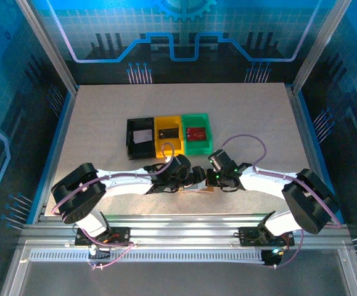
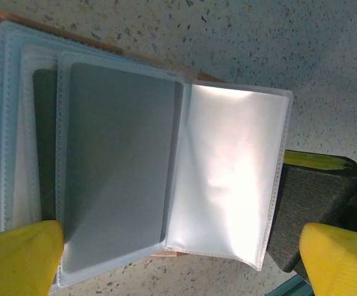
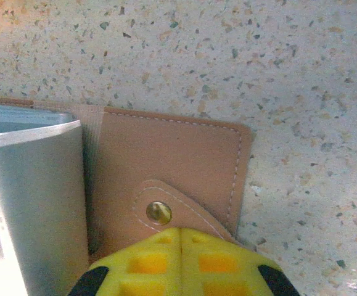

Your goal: Take the credit cards out of the card holder

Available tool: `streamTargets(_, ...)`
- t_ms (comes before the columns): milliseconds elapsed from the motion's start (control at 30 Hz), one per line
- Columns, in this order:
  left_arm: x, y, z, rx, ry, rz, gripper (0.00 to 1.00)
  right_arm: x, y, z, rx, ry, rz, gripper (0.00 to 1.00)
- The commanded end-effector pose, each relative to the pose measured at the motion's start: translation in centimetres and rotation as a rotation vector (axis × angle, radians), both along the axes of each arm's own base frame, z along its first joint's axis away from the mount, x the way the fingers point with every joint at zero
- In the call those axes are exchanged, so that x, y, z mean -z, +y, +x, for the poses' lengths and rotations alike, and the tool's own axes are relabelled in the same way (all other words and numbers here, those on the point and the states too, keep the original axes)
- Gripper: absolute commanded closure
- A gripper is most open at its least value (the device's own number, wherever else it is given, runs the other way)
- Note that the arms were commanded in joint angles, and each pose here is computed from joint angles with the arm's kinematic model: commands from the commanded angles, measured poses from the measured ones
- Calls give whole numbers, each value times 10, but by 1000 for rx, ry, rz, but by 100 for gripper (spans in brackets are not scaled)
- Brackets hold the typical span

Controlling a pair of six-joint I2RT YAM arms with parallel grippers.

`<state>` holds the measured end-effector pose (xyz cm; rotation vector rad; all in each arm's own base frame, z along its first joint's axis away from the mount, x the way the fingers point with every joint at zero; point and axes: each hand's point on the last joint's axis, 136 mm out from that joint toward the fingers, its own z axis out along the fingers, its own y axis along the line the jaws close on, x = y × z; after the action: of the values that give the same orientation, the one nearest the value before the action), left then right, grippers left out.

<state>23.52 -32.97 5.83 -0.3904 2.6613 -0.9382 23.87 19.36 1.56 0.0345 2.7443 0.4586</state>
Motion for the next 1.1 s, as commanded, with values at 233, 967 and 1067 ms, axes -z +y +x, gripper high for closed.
streamTargets(233,-109,-71,17,101,-180,-398,1,29,-9,-23,-22,90,-42,100)
streamTargets(967,-78,7,14,55,-234,10,1,33,-14,-23,-11,96,-33,100)
streamTargets(1067,-70,22,16,34,-227,74,1,32,-15,-24,-12,94,-39,100)
